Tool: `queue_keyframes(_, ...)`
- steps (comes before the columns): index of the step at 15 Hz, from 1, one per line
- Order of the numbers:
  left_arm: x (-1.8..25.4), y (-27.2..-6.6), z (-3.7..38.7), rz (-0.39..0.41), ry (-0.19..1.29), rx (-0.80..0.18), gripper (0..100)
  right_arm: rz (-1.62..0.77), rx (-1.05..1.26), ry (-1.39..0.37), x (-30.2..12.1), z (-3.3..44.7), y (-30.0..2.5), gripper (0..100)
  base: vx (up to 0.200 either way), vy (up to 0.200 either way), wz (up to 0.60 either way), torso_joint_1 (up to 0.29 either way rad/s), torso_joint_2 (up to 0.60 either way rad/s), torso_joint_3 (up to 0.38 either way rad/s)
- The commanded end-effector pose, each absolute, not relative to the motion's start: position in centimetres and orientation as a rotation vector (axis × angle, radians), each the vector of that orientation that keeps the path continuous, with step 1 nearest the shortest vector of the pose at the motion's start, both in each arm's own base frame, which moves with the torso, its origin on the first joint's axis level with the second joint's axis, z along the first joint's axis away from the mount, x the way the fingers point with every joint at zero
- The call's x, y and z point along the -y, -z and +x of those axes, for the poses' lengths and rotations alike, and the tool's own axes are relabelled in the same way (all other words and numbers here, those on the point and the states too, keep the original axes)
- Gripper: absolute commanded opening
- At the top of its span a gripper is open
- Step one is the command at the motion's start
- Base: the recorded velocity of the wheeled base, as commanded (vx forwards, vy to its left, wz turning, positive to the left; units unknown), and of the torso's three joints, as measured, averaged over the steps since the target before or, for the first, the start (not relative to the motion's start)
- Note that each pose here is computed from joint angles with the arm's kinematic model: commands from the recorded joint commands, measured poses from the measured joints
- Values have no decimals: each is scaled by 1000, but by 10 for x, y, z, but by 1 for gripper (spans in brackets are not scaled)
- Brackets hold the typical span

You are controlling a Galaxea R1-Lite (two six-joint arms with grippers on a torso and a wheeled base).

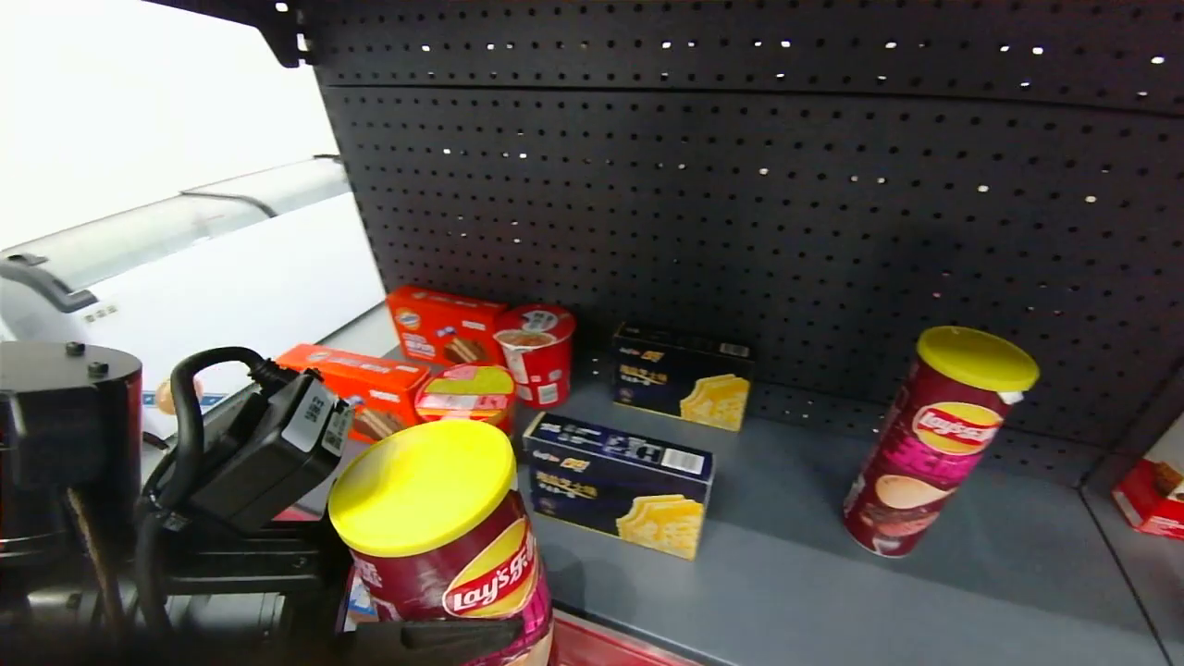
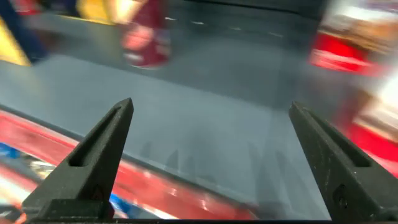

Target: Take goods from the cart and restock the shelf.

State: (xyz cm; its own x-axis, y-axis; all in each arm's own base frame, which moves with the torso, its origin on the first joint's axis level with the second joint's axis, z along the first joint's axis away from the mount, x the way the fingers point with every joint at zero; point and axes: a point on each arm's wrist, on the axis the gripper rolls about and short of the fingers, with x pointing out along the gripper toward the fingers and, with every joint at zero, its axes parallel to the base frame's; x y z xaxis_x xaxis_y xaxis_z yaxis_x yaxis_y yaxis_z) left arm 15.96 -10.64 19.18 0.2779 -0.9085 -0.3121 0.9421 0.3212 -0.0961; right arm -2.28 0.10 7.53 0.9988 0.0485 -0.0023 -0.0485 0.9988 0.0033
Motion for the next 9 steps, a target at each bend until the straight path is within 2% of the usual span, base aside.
queue_keyframes(1, 107, -192, 160, 115, 1245, -338, 0, 3, -2, -49, -1, -23, -75, 100, 0, 0, -600, 2, 2, 2)
queue_keyframes(5, 107, -191, 160, 115, 1245, -341, 0, 5, -2, -49, -1, -23, -75, 100, 0, 0, -600, 4, -1, 5)
queue_keyframes(9, 106, -191, 160, 115, 1244, -338, 0, 5, -2, -49, -1, -23, -75, 100, 0, 0, 0, 0, 0, 0)
